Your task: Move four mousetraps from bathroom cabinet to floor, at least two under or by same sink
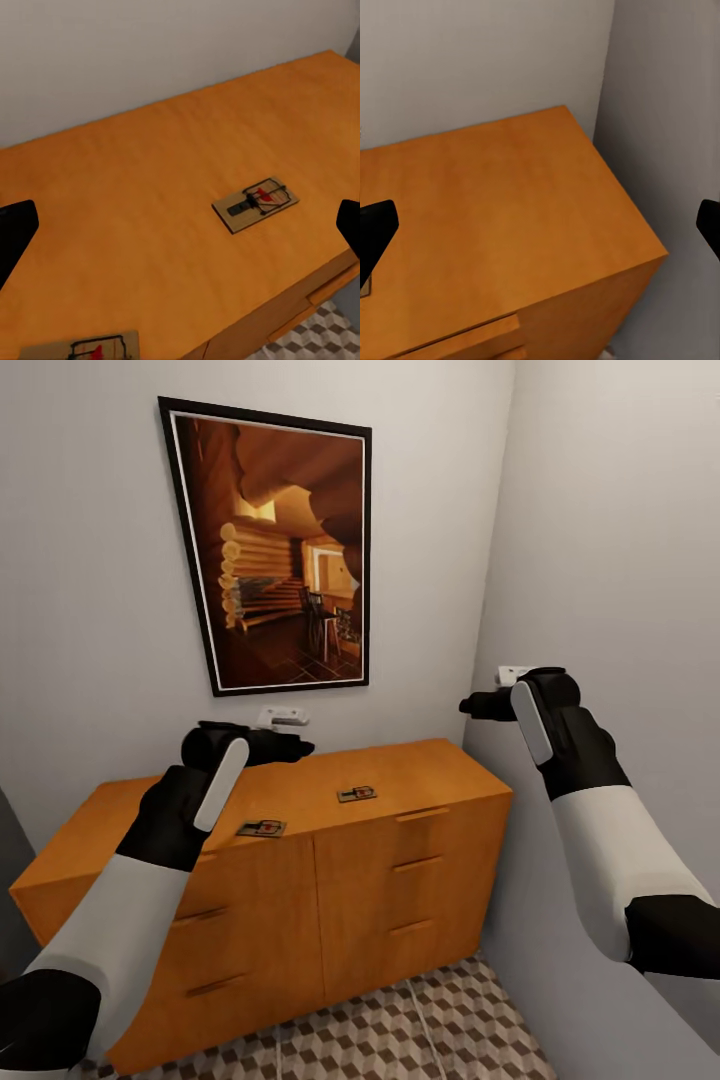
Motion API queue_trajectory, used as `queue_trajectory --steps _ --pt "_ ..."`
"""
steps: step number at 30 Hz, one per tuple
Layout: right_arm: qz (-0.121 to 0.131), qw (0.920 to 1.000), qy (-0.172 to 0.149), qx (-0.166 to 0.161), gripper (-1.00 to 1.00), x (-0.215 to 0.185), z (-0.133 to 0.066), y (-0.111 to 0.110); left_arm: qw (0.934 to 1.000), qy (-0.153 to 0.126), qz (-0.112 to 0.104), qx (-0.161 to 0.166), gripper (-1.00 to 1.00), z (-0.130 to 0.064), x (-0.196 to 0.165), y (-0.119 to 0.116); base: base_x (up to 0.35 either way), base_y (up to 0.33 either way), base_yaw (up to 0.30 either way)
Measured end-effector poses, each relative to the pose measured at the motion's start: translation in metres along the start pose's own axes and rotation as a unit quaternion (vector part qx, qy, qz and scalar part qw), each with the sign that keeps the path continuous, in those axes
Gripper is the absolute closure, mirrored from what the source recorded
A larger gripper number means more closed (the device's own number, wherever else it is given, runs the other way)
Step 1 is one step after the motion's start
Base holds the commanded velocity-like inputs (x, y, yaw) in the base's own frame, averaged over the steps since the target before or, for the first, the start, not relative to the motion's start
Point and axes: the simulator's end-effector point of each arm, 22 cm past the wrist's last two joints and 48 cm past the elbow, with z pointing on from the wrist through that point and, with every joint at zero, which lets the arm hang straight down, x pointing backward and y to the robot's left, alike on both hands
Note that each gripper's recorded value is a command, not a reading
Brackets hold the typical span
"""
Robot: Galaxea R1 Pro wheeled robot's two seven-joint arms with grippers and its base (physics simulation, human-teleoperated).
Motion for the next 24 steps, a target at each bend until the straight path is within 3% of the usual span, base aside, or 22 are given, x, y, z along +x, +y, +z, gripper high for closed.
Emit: queue_trajectory --steps 24 --pt "-0.02 0.9998 -0.001 -0.006 -1.0 0.001 -0.001 0.019 0.9998 0.013 0.0 -0.014 -1.0 0.004 0.01 0.018 0.0 0.0 0.0"
